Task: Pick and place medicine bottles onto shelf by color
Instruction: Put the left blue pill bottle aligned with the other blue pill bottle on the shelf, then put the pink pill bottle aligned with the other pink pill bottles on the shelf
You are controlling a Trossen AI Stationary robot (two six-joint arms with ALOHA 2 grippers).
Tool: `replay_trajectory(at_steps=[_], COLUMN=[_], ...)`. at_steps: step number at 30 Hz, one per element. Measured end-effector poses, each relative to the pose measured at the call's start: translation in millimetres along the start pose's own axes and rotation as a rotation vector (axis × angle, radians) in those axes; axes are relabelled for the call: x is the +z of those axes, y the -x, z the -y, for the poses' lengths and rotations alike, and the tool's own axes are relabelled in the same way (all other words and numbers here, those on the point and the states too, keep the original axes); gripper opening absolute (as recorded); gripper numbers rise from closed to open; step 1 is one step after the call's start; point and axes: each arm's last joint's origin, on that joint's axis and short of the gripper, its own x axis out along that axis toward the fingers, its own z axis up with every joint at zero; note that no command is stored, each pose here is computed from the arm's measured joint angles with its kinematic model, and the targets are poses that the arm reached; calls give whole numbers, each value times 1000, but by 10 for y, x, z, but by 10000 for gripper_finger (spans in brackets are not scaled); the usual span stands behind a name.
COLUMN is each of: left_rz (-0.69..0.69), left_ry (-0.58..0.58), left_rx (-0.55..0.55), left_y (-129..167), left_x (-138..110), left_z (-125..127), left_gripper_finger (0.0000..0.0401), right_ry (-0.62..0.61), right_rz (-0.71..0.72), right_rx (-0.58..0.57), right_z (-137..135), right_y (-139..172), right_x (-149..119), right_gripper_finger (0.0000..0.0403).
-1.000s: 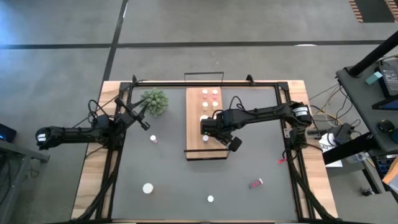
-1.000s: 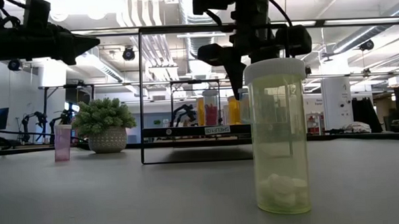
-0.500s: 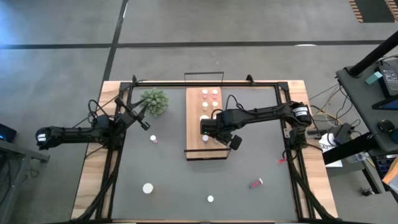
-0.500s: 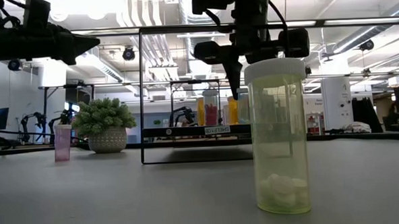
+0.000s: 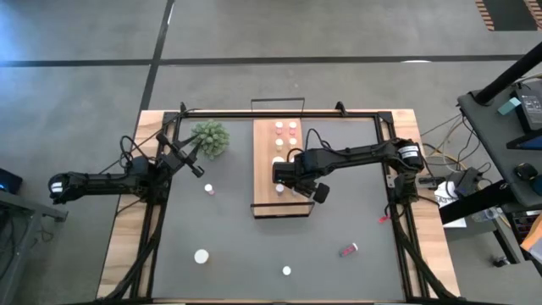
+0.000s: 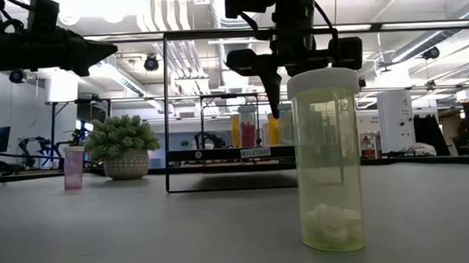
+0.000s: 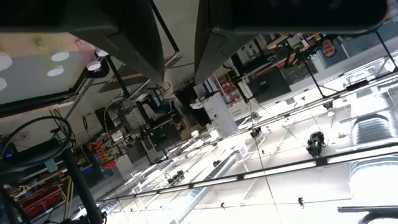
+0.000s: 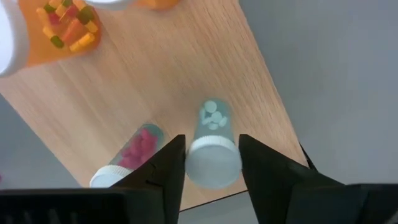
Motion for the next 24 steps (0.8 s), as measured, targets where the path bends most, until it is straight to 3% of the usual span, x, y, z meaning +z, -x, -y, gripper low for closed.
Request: replay_trajectory(at_steps=[12,24], left_rz=[0,0], left_ry=[0,0], left_rx=[0,1], left_y=[0,0], left_x=[0,0], left_z=[0,0], left_gripper_finger=[72,72], right_ry=[37,72], right_rz=[17,108], right_rx=[-7,70], right_z=[17,281], right_y=[53,669], right_x=[50,218], right_gripper_finger=[201,203])
